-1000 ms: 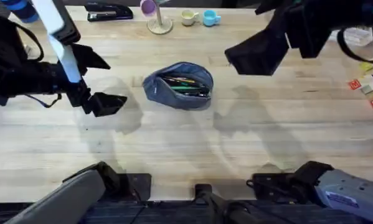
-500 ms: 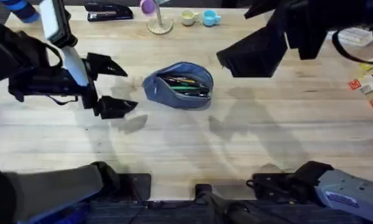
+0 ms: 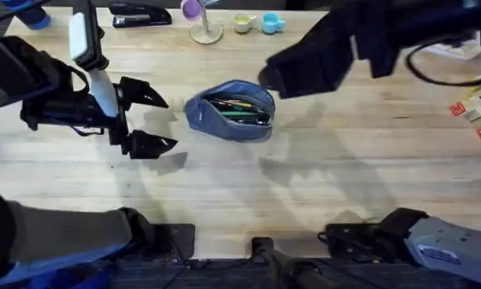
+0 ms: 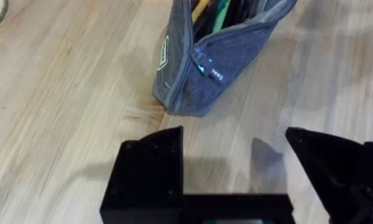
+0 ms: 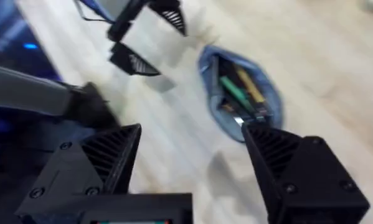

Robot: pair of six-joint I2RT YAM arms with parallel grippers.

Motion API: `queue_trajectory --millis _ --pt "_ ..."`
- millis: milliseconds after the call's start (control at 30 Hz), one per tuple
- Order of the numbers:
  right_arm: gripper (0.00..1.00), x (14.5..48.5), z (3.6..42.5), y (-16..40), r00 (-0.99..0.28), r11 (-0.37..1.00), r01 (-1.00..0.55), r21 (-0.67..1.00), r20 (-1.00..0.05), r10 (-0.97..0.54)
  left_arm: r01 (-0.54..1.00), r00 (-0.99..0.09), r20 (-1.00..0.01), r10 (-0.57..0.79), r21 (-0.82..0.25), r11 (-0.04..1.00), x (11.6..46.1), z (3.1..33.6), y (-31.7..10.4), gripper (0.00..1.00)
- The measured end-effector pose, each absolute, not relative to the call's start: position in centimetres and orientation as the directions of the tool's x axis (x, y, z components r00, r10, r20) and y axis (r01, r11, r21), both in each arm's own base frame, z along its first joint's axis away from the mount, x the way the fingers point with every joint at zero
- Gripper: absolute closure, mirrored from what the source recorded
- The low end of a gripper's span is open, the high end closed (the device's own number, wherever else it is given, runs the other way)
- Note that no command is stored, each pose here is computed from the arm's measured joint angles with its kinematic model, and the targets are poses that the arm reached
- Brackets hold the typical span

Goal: Unzip the bag, pick up the pens from the table one at a time and place them inside, then zip the bag closed.

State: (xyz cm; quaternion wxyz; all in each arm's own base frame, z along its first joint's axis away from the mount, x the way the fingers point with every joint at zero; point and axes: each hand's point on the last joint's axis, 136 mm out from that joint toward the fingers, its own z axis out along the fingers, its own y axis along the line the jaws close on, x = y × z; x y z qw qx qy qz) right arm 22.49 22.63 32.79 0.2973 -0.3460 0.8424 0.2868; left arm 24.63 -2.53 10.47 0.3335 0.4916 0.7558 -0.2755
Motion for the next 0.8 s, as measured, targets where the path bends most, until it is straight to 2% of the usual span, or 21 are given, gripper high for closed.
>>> queue_trajectory --millis 300,433,600,800 --pt "0.004 22.7 30.3 25.3 -0.754 0.609 -0.635 0.475 -0.554 -0.354 0.929 -0.291 -0.768 0.571 -0.084 0.360 24.6 10.3 -2.4 0.007" --pt "0.004 22.8 30.1 26.8 -0.762 0.619 -0.622 0.479 -0.550 -0.340 0.929 -0.291 -0.768 0.571 -0.084 0.360 24.6 10.3 -2.4 0.007" --pt "0.005 22.5 29.5 27.6 -0.798 0.703 -0.553 0.447 -0.528 -0.291 0.929 -0.291 -0.768 0.571 -0.084 0.360 24.6 10.3 -2.4 0.007" --pt "0.006 22.0 28.7 29.9 -0.798 0.756 -0.507 0.415 -0.558 -0.229 0.929 -0.291 -0.768 0.571 -0.084 0.360 24.6 10.3 -2.4 0.007"
